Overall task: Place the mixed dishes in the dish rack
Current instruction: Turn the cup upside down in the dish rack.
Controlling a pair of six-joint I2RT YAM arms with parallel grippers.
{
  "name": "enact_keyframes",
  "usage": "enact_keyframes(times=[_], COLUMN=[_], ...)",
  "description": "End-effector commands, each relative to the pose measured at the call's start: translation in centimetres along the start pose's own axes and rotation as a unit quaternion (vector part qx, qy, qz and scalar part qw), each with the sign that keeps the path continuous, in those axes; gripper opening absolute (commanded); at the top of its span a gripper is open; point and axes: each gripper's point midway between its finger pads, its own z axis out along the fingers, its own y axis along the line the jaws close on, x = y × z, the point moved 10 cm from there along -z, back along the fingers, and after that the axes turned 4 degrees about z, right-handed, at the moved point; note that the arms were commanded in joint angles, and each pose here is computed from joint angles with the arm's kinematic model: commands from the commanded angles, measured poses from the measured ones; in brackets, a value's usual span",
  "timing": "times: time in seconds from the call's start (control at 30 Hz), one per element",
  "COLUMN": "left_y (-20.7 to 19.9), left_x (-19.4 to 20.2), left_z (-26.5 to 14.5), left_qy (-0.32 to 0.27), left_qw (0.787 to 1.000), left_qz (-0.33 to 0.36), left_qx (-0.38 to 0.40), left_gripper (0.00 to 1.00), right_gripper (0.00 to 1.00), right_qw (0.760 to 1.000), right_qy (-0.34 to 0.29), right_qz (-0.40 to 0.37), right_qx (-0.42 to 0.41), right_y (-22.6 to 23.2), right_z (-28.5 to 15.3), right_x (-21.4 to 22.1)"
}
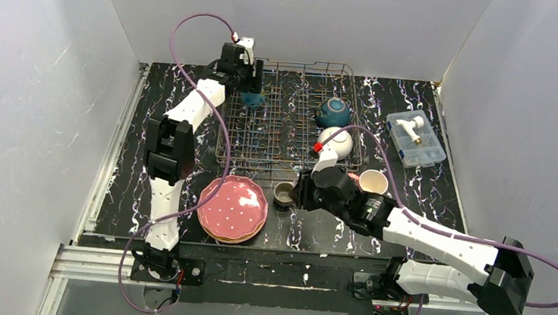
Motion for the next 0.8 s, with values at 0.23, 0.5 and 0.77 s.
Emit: enact_keyframes(times=[0.23,0.5,0.77], left_y=[1.1,1.3,1.4], left_x=[-3.4,-3.5,-3.2], left_z=[0.8,2.2,3.7], left_qy=[-0.062,-0.065,-0.062], left_qw=[0.996,0.995,0.994], left_qz=[0.037,0.052,0.056], left_qx=[-0.049,-0.062,-0.064], left_gripper=[0.00,0.00,0.00], right_gripper=[0.36,0.40,0.49], right_qw=[0.999,0.999,0.999], right_qy=[0.006,0.006,-0.001], right_qz=[0.037,0.036,0.040], right_qx=[-0.039,-0.033,-0.027], right_y=[0.4,0.3,0.1], right_z=[1.0,1.3,1.3], right_x=[0.7,0.6,0.5])
